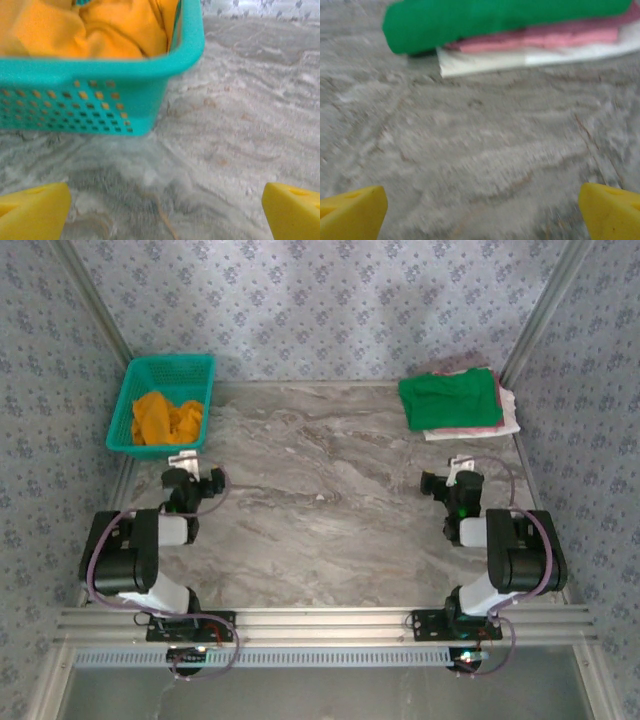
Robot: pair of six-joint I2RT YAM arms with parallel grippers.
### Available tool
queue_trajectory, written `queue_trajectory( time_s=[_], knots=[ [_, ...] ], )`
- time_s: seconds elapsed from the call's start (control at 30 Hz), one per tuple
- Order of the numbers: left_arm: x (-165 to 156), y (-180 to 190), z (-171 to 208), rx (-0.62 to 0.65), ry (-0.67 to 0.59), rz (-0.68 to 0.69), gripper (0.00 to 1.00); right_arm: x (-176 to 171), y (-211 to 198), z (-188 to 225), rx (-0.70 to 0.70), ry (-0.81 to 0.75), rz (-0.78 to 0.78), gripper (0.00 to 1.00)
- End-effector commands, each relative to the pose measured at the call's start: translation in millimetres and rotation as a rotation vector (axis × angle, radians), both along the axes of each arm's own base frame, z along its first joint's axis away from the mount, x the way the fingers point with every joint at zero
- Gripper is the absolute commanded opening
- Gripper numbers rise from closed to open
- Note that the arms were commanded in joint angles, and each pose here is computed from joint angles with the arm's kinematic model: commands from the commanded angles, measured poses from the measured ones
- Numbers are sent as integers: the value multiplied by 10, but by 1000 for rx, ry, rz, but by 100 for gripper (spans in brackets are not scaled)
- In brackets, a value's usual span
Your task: Fold and stack the t-shirts
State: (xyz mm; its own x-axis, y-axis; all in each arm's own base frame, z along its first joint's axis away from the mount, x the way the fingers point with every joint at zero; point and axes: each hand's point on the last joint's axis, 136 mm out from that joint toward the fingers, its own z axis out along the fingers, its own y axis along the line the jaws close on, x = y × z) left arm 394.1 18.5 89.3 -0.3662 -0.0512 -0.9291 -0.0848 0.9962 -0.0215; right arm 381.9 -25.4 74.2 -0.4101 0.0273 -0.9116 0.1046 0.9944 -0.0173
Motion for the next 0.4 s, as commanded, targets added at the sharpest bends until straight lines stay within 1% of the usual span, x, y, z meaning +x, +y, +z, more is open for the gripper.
queue_trajectory(
  time_s=[0.0, 0.2, 0.37],
  knots=[
    [37, -26, -5, -2, 14, -23, 98, 85, 27, 112, -29, -24, 15, 100],
    [37, -29, -5, -2, 14, -23, 98, 100, 42, 109, -13, -23, 36, 100],
    [34, -34, -4, -1, 13, -25, 98, 93, 62, 114, -27, -27, 38, 100]
  ],
)
